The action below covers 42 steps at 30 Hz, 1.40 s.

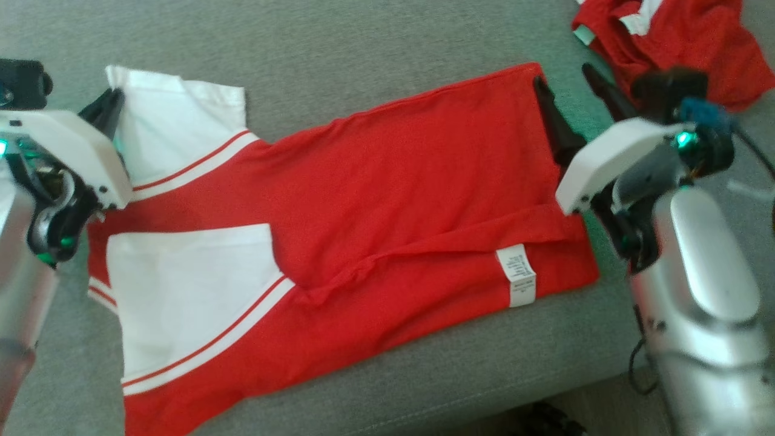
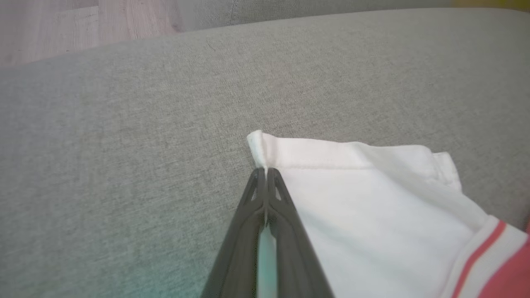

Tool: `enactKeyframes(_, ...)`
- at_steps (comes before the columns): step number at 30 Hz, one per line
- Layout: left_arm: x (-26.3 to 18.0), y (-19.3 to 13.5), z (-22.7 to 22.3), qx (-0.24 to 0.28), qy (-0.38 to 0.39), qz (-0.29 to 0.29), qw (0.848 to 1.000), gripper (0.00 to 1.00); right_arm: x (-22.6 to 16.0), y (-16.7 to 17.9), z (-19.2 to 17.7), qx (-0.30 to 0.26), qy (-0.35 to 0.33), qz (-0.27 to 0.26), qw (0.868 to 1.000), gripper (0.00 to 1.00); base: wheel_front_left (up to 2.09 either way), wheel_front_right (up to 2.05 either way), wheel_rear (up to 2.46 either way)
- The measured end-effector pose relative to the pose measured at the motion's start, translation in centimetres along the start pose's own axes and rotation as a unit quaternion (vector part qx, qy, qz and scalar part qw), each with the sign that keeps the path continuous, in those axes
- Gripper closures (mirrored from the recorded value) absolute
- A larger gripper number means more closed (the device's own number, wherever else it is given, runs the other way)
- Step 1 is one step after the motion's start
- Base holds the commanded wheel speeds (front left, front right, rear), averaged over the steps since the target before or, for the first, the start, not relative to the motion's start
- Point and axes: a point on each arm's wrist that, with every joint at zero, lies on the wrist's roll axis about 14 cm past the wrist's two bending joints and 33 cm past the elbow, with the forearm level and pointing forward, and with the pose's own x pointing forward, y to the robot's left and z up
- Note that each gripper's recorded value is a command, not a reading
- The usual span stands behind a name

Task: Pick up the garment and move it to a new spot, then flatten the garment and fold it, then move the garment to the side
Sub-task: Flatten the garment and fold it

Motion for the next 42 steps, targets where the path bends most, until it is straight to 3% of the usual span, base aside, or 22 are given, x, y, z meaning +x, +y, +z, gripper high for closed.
enactKeyframes(6, -1.0, 0.2, 2.9, 0.002, -0.062, 0.005, 0.998, 1.00, 2.6, -0.7, 0.0, -0.034, 0.040, -0.001, 0.999, 0.00, 0.00, 0.00, 0.00)
enactKeyframes(12, -2.3, 0.1, 3.9, 0.001, -0.092, 0.003, 0.996, 1.00, 4.3, -0.7, -2.4, -0.047, 0.103, 0.003, 0.994, 0.00, 0.00, 0.00, 0.00)
enactKeyframes(13, -2.5, 0.0, 3.9, 0.002, -0.093, 0.001, 0.996, 1.00, 4.5, -0.5, -2.9, -0.047, 0.114, 0.005, 0.992, 0.05, 0.00, 0.00, 0.00)
enactKeyframes(15, -2.8, 0.0, 3.9, 0.003, -0.095, 0.002, 0.995, 1.00, 4.9, -0.3, -3.4, -0.048, 0.124, 0.008, 0.991, 0.45, 0.00, 0.00, 0.00)
enactKeyframes(16, -3.0, -0.1, 4.0, 0.004, -0.099, 0.000, 0.995, 1.00, 5.0, -0.2, -3.3, -0.049, 0.125, 0.010, 0.991, 0.55, 0.00, 0.00, 0.00)
enactKeyframes(18, -3.2, -0.3, 4.2, 0.003, -0.105, -0.003, 0.994, 1.00, 5.3, 0.1, -3.2, -0.051, 0.128, 0.013, 0.990, 0.92, 0.00, 0.00, 0.00)
enactKeyframes(19, -3.3, -0.4, 4.2, 0.001, -0.107, -0.005, 0.994, 1.00, 5.4, 0.2, -3.1, -0.053, 0.125, 0.014, 0.991, 1.00, 0.00, 0.00, 0.00)
enactKeyframes(33, -7.8, -3.3, 5.3, -0.002, -0.175, -0.034, 0.984, 1.00, 3.5, 1.0, 0.7, -0.064, 0.036, 0.033, 0.997, 1.00, 0.00, 0.00, 0.00)
enactKeyframes(42, -13.5, -6.4, 1.1, -0.029, -0.194, -0.048, 0.979, 1.00, -1.1, 0.3, -1.9, -0.030, 0.022, 0.031, 0.999, 1.00, 0.00, 0.00, 0.00)
